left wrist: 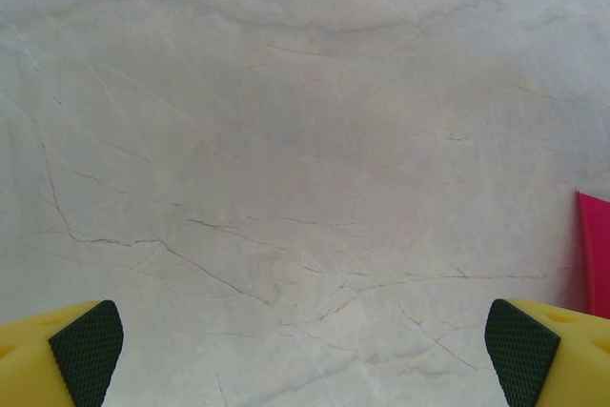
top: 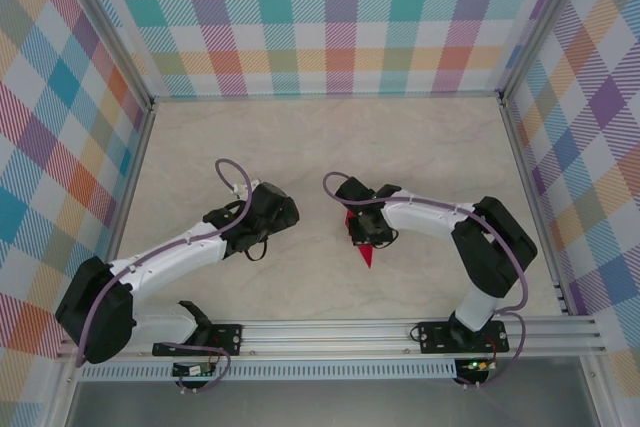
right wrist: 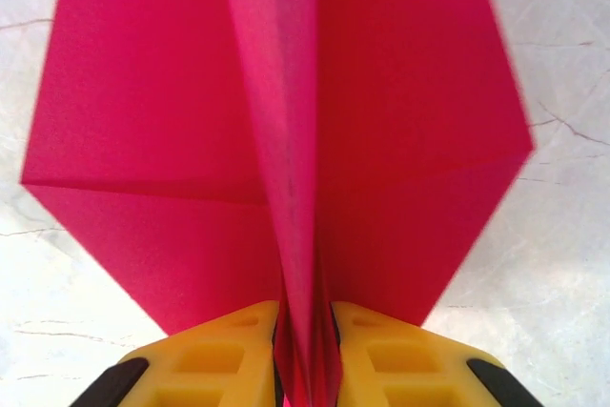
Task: Fold a paper plane with a square sheet of paper (pick it up from the middle)
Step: Move the paper plane to the center of the table.
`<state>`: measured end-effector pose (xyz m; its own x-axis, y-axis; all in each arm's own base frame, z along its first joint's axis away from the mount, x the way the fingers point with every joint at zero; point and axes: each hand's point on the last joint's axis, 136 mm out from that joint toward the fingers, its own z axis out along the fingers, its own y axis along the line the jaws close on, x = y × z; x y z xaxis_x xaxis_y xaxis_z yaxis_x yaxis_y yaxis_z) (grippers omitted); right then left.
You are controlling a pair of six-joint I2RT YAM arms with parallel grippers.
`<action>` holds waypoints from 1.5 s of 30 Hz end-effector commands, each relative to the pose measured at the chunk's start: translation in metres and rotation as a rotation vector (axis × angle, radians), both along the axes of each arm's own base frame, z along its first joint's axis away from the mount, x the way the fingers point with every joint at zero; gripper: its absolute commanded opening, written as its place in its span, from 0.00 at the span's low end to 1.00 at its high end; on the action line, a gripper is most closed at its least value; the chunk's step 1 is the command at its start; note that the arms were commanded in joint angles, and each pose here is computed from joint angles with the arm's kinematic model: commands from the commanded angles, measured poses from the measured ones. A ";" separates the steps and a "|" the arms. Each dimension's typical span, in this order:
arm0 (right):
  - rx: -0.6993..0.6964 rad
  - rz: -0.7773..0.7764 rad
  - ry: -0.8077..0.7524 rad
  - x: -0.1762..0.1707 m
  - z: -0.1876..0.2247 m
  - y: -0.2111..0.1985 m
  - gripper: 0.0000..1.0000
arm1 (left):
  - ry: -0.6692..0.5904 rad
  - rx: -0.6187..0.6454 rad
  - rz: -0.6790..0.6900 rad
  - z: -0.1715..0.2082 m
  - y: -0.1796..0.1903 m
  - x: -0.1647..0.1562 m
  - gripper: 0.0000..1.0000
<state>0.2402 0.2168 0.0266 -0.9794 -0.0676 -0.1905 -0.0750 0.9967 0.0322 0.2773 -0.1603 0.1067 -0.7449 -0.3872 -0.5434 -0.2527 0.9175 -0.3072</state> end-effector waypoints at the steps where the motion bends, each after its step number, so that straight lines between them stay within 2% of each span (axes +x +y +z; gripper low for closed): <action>1: 0.007 0.016 0.003 0.001 0.001 0.005 0.21 | 0.018 0.032 0.013 -0.002 0.005 0.002 1.00; 8: 0.004 0.008 0.017 0.000 -0.008 0.006 0.22 | 0.024 0.036 0.012 -0.006 0.005 0.002 1.00; 21: -0.016 -0.029 0.038 -0.006 -0.023 -0.001 0.18 | 0.036 0.043 0.012 -0.010 0.006 0.000 1.00; 27: 0.008 -0.037 -0.010 0.002 0.000 0.002 0.17 | 0.040 0.053 0.013 -0.010 0.008 -0.001 1.00; 33: 0.001 -0.051 -0.081 0.022 0.028 0.008 0.08 | 0.054 0.123 0.029 -0.007 0.020 -0.002 1.00; 38: 0.004 0.005 -0.102 0.048 0.041 0.034 0.08 | 0.079 0.230 0.056 -0.004 0.037 -0.006 1.00; 45: 0.021 0.033 -0.117 0.103 0.045 0.072 0.06 | 0.087 0.268 0.067 -0.003 0.052 -0.015 1.00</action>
